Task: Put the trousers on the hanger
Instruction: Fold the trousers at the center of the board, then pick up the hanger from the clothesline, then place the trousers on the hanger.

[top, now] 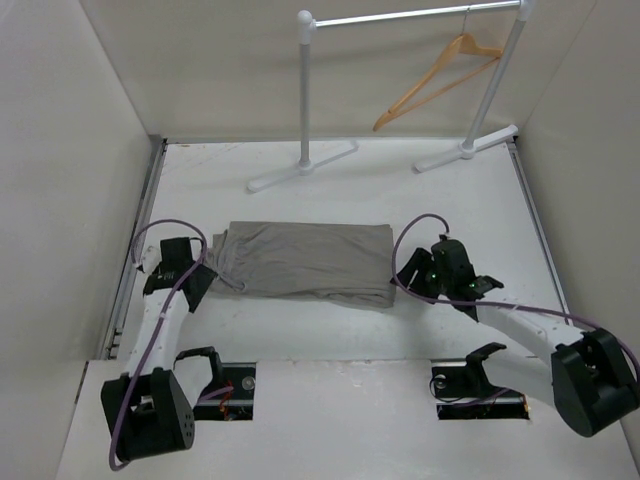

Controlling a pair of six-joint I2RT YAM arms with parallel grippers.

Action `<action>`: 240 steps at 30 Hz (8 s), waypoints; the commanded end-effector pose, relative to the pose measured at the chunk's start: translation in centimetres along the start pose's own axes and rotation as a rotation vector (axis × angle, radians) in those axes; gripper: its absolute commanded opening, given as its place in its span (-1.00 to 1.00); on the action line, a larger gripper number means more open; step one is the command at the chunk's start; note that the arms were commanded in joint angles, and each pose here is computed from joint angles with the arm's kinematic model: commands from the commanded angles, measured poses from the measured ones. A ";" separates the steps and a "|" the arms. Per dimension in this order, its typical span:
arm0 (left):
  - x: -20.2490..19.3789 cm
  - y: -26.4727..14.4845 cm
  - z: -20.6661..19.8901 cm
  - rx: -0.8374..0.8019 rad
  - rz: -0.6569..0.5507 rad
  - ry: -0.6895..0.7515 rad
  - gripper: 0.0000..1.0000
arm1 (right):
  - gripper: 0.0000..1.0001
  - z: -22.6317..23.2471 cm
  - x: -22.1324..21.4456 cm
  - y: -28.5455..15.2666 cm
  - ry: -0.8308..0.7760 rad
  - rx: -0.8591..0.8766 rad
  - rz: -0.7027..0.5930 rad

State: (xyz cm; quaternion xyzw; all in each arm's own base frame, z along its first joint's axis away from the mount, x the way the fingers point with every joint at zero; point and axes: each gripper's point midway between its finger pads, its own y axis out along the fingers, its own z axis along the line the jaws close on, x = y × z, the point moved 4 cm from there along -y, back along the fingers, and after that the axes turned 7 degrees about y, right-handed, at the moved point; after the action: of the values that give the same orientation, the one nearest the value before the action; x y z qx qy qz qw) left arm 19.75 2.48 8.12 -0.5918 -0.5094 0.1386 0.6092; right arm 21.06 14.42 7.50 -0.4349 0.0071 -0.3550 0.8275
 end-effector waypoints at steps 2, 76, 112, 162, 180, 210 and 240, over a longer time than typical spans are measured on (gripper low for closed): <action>5.4 -4.5 -3.7 -0.106 -0.234 0.019 0.07 | 0.32 0.9 0.4 -2.0 -0.042 0.012 -0.030; -21.0 -7.2 -37.9 -0.751 0.054 1.061 0.21 | -0.60 1.4 -2.4 -0.5 -0.110 -0.006 0.032; -25.0 -3.2 -38.8 -0.718 0.102 1.080 -0.74 | -0.23 1.1 0.9 -1.7 -0.062 -0.015 -0.058; -14.9 -14.1 -39.1 -0.986 -0.034 0.741 0.93 | 0.39 7.7 6.9 -10.8 -0.090 0.136 -0.263; -8.9 -13.0 -21.0 -0.858 -0.016 0.545 -0.15 | 0.54 28.2 34.0 -7.2 -0.181 0.333 -0.600; -9.1 -11.7 -17.4 -0.803 0.016 0.518 0.05 | -0.70 34.9 32.3 -13.4 -0.328 0.754 -0.590; -13.4 -25.4 -34.0 -1.208 -0.029 0.607 0.39 | -0.79 15.3 6.7 -5.7 -0.219 0.517 -0.100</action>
State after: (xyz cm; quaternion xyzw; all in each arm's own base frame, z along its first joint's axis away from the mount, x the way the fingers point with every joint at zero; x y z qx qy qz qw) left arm 29.30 -32.25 29.47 -0.8391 -0.3071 -0.3201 0.3149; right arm 28.46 18.81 21.95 -0.2724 -0.1680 -0.3205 0.8915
